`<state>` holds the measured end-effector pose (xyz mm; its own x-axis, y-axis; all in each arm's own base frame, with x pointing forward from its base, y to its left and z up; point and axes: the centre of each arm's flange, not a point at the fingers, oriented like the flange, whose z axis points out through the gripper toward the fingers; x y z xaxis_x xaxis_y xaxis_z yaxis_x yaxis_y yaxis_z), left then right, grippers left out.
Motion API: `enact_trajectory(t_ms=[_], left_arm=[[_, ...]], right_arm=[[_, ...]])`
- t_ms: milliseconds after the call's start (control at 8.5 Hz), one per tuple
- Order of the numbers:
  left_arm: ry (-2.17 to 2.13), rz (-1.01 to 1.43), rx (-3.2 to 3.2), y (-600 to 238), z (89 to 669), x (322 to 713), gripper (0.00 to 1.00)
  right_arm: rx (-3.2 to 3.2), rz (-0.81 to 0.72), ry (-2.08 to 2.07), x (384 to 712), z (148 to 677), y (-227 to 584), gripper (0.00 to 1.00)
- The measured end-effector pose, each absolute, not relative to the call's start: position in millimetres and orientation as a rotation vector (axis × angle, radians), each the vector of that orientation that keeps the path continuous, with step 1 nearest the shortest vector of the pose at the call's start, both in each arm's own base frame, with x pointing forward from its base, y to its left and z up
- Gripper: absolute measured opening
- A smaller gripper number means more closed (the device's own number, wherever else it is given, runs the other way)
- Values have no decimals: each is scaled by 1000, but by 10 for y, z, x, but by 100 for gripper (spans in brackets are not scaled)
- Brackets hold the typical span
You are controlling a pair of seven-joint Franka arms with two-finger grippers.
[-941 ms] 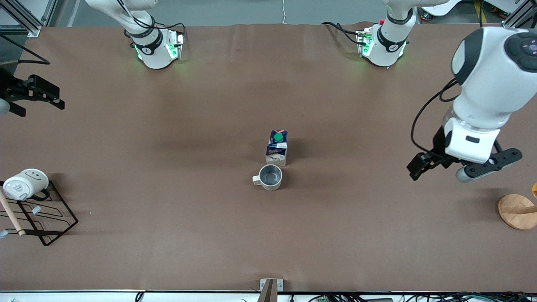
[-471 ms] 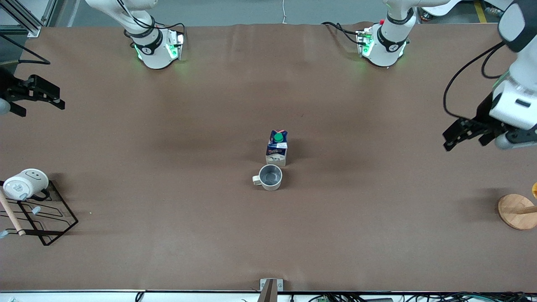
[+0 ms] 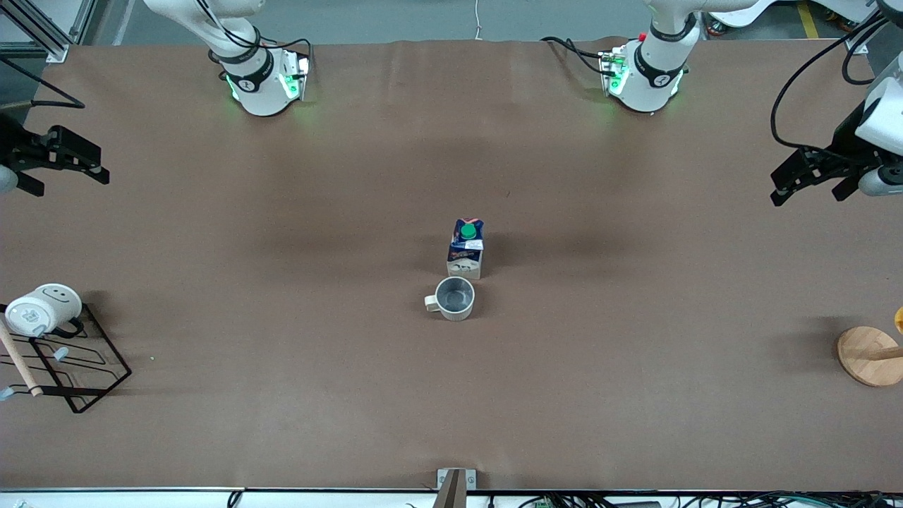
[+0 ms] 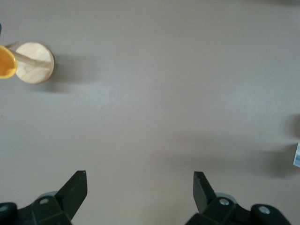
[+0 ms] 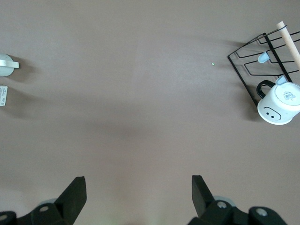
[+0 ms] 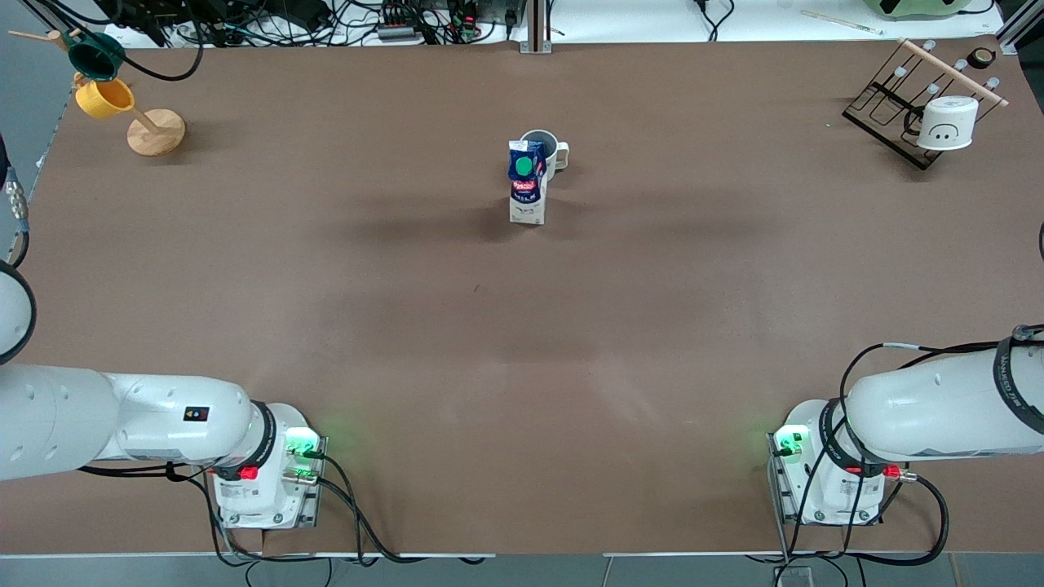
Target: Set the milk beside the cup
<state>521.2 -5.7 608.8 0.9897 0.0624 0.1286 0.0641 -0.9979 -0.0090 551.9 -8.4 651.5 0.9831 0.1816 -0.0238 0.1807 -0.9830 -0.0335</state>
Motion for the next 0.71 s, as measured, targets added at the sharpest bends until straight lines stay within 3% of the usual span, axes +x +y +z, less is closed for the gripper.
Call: enact_trajectory(t_ms=[706], left_arm=[[57, -177, -3121, 24, 6350, 5170, 100]], right_arm=[[-3097, 43, -283, 5519, 6512, -83, 100]])
